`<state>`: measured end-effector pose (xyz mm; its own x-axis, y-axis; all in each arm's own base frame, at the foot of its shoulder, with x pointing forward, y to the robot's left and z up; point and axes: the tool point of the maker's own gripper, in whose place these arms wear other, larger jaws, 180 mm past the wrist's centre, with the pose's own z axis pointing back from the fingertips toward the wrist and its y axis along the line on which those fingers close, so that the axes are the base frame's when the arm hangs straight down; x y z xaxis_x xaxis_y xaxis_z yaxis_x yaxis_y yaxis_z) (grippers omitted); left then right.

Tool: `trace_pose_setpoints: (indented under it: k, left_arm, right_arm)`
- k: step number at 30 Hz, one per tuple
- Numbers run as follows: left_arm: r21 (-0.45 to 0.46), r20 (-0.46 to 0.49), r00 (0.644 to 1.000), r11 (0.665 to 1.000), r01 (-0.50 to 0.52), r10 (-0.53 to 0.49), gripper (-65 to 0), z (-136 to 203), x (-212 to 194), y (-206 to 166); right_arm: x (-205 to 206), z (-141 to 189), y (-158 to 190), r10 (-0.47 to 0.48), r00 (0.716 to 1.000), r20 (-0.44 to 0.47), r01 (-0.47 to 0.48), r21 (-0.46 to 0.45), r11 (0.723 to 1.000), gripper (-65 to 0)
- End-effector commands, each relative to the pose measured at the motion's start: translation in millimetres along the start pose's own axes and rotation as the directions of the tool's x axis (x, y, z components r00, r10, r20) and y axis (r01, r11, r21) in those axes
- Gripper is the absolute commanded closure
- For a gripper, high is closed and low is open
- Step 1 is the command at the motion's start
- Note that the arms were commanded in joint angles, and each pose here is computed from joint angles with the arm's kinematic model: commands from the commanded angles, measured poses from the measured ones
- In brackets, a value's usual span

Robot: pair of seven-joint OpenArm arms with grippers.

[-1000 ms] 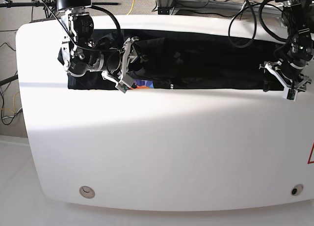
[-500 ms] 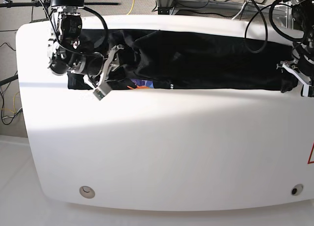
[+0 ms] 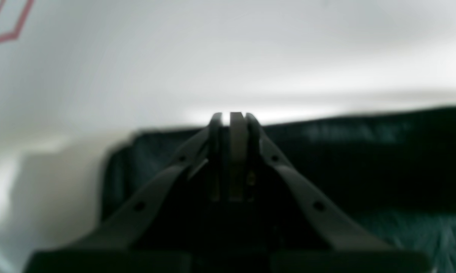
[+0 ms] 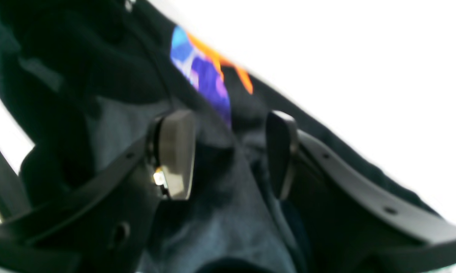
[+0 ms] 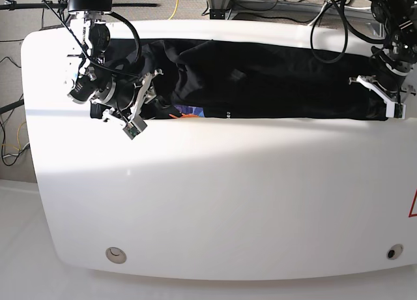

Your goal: Fold the T-shirt properly

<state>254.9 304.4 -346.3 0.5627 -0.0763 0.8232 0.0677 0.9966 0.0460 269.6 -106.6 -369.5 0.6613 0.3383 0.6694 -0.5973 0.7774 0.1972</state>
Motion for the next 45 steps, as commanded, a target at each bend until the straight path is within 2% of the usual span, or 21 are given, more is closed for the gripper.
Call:
trace_pose_setpoints:
  k: [1, 9, 13, 21, 23, 30, 35, 41, 45]
  left_arm:
    - [0.004, -0.008, 1.000, 1.000, -0.025, 0.025, 0.0, 7.7, -7.9, -6.6]
    - [0.007, -0.099, 0.995, 0.999, -0.032, 0.032, 0.0, 15.9, -32.1, -10.2]
    - [0.033, -0.128, 0.991, 0.999, -0.029, 0.033, 0.0, 18.8, -34.6, -0.7]
    - [0.047, -0.141, 0.989, 0.998, -0.034, 0.040, -1.5, 17.1, -33.4, 4.1]
    - [0.038, -0.138, 0.990, 0.999, -0.021, 0.026, -1.2, 16.1, -32.9, 1.7]
    - [0.026, -0.149, 0.988, 0.999, -0.037, 0.041, -0.2, 13.2, -40.0, -0.9]
    - [0.020, -0.113, 0.993, 0.999, -0.036, 0.038, -0.4, 11.2, -33.1, -3.5]
    - [0.007, -0.105, 0.994, 0.999, -0.035, 0.035, -0.6, 9.5, -35.8, -8.2]
    - [-0.005, -0.117, 0.992, 0.999, -0.046, 0.045, -0.5, 10.1, -50.8, -11.7]
  right_arm:
    - [9.6, -4.0, 0.9, 0.012, 1.000, 0.010, -0.012, -0.018, 1.000, -25.7]
    - [5.2, -12.3, 11.1, -0.012, 1.000, -0.028, 0.013, 0.007, 1.000, -25.9]
    - [4.9, -12.0, 12.9, -0.025, 0.999, -0.037, 0.025, 0.018, 1.000, -26.5]
    - [1.2, -11.1, 12.9, -0.036, 0.997, -0.063, 0.037, 0.024, 0.999, -24.4]
    - [-2.7, -6.5, 3.0, -0.052, 0.996, -0.068, 0.052, -0.002, 0.999, -19.7]
    - [-6.1, -6.6, -0.3, -0.101, 0.994, -0.035, 0.101, 0.017, 0.995, -0.7]
    - [-17.3, -23.3, 5.8, -0.186, 0.982, -0.030, 0.187, 0.053, 0.981, 0.0]
    - [-22.0, -33.4, 13.3, -0.209, 0.978, -0.012, 0.210, 0.074, 0.975, 0.0]
    - [-18.7, -34.9, 21.2, -0.195, 0.980, 0.027, 0.192, 0.077, 0.978, 0.0]
